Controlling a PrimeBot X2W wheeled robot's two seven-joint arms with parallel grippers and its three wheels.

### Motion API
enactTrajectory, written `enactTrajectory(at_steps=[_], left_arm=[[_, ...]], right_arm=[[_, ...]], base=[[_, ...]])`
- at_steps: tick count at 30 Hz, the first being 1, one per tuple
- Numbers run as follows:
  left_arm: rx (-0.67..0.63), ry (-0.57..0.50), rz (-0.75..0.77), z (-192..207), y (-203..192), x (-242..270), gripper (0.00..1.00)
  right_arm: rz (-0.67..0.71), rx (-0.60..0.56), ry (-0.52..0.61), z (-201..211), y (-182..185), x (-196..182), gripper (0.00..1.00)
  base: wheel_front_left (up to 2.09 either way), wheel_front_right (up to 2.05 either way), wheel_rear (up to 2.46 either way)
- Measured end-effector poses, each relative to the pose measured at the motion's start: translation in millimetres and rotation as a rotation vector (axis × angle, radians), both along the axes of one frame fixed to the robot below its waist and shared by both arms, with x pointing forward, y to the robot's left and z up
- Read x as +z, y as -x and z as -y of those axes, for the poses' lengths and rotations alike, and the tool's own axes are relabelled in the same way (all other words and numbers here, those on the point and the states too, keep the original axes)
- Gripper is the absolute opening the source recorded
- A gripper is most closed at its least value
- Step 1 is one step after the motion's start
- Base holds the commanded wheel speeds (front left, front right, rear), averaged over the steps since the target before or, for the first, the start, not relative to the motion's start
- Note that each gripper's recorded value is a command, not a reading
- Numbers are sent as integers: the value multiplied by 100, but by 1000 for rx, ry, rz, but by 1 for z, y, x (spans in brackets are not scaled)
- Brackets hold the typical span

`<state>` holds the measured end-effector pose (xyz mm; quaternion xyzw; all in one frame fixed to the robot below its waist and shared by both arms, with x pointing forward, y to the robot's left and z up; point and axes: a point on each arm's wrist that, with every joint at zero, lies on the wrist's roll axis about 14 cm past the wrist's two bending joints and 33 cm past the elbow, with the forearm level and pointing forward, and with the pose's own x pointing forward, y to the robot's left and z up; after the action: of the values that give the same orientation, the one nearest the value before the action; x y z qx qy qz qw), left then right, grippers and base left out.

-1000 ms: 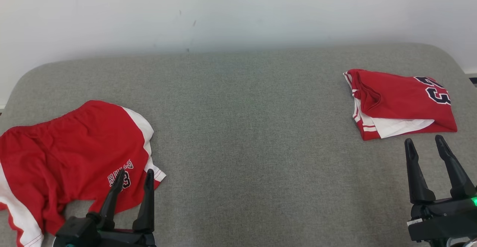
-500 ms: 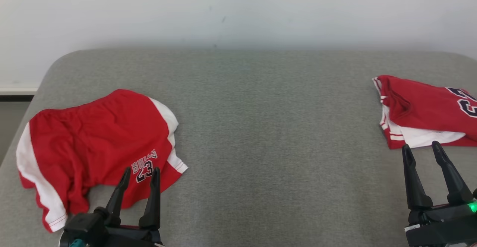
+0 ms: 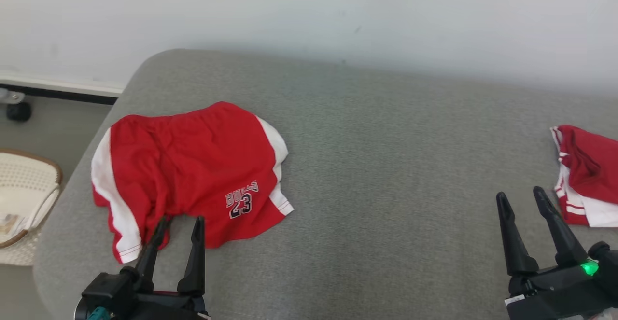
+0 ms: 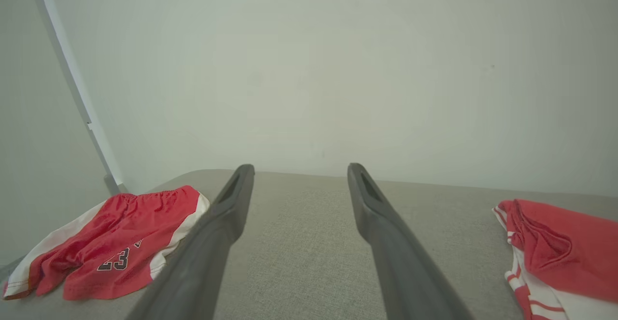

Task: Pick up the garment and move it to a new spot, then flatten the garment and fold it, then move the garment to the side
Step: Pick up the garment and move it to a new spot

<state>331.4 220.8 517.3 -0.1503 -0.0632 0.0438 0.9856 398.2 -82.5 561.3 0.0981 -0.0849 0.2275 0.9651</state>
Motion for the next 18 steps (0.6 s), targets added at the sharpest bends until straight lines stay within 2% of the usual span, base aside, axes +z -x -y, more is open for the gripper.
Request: enactTrajectory(at_steps=[9, 18], left_arm=[[90, -9, -9, -28, 18, -1, 100], [153, -31, -46, -50, 25, -9, 100]], right_arm=[[13, 129, -10, -44, -4, 3, 100], [1, 208, -11, -71, -13, -6, 100]], base=[[0, 0, 0], [0, 0, 0]])
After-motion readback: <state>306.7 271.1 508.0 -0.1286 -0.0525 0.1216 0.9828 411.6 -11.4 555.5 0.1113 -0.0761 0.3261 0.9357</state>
